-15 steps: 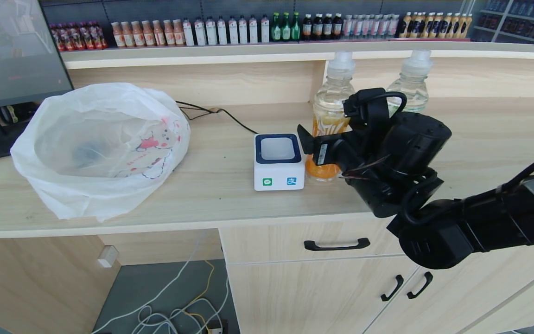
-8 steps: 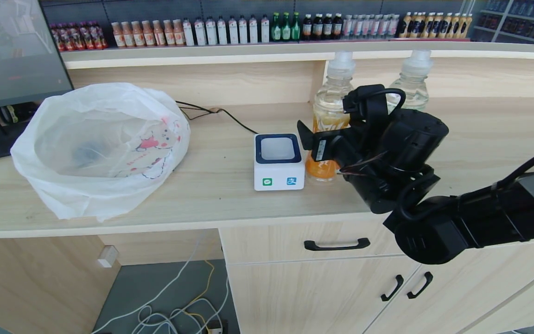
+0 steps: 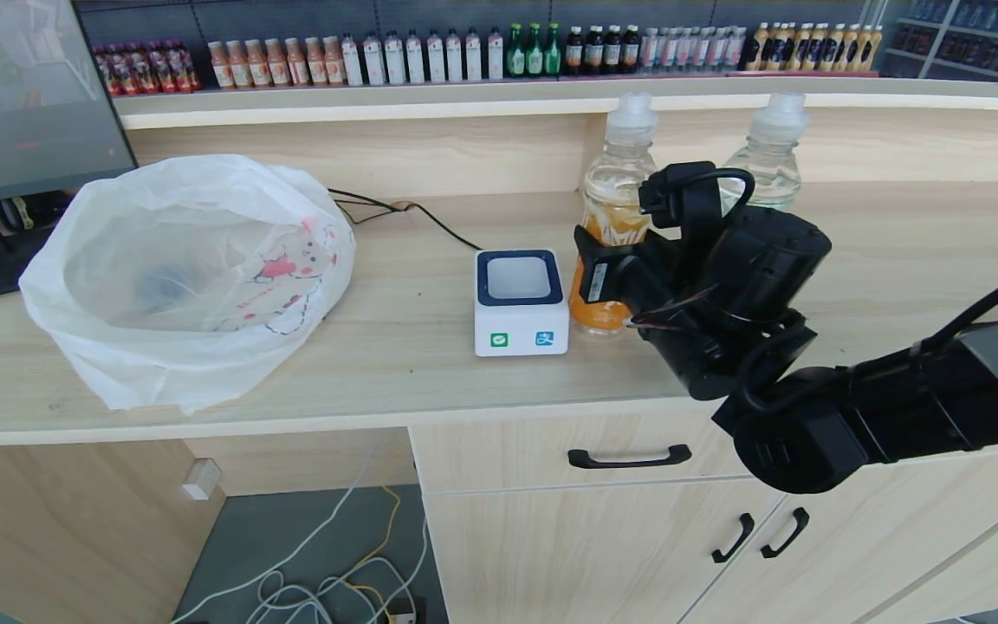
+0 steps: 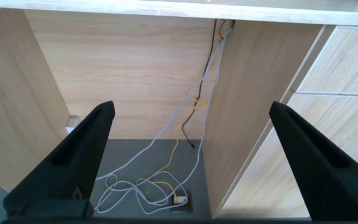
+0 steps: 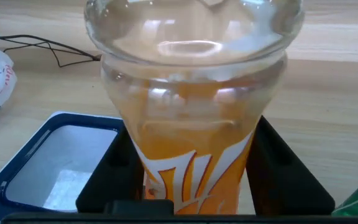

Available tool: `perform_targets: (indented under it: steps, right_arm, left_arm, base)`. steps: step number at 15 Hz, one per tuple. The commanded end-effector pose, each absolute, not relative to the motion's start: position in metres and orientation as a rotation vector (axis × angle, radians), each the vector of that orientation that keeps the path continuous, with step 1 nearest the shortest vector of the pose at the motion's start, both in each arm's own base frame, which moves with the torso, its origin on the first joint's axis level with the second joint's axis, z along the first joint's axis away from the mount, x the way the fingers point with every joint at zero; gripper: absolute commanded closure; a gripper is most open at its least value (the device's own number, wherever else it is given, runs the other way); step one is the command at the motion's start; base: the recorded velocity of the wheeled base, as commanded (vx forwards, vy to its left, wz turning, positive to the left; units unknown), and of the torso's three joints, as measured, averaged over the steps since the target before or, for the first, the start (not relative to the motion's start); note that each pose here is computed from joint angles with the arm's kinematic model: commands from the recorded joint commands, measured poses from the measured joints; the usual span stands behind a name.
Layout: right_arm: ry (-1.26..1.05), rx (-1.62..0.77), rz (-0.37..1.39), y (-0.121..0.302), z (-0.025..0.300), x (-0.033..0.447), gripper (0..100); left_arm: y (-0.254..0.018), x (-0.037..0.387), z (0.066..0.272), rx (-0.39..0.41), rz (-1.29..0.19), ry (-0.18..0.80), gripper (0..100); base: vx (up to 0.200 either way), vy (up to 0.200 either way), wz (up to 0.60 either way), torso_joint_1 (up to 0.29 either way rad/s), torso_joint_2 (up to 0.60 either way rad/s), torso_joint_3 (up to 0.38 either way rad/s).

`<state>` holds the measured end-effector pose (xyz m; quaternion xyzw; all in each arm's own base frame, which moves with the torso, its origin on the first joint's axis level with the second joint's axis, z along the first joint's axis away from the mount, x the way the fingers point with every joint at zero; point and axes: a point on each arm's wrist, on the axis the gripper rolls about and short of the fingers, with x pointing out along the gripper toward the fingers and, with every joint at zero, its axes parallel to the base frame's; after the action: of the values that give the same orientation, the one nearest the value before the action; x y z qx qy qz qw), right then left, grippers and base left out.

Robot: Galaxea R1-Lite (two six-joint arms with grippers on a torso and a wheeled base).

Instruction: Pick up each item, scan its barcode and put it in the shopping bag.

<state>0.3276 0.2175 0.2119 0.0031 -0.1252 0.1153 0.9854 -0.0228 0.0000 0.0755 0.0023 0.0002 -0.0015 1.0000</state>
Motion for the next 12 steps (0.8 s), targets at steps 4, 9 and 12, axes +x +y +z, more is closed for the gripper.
perform_targets:
  steps: [4, 9, 12]
  right_arm:
    - [-0.269, 0.024, 0.235, 0.217, 0.219, 0.324, 100]
    - [-0.303, 0.044, 0.236, 0.211, 0.235, 0.314, 100]
    - [-0.333, 0.069, 0.259, 0.212, 0.249, 0.301, 100]
  left_arm:
    - [0.000, -0.023, 0.075, 0.005, -0.003, 0.000, 0]
    - [0.000, -0.023, 0.075, 0.005, -0.003, 0.000, 0]
    - [0.000, -0.023, 0.075, 0.005, -0.003, 0.000, 0]
  base:
    - [0.000, 0.000, 0.00, 0.000, 0.00, 0.000]
    - [0.000, 0.000, 0.00, 0.000, 0.00, 0.000]
    - [0.000, 0.000, 0.00, 0.000, 0.00, 0.000]
